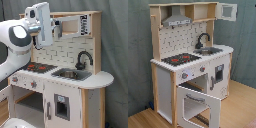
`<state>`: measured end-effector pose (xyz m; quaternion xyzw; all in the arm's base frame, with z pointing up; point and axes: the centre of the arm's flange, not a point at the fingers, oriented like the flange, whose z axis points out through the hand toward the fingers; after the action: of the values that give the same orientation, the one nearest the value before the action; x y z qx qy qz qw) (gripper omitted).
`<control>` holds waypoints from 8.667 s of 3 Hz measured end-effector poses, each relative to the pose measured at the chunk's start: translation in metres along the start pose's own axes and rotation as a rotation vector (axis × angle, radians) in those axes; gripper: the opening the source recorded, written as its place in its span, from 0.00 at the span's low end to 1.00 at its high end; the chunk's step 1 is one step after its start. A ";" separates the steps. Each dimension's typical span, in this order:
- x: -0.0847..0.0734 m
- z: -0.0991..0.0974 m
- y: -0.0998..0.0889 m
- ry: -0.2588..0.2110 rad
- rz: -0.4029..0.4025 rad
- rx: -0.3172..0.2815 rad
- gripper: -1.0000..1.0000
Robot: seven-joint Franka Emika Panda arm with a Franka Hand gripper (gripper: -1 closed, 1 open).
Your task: Play with the kitchen
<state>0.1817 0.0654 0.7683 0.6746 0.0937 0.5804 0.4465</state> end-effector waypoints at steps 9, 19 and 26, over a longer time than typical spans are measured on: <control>0.065 0.111 -0.126 0.212 -0.139 0.375 0.00; 0.209 0.166 -0.226 0.166 -0.246 0.431 0.00; 0.161 0.065 -0.208 0.060 -0.220 0.257 1.00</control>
<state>0.3697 0.2588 0.7376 0.6942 0.2536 0.5310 0.4145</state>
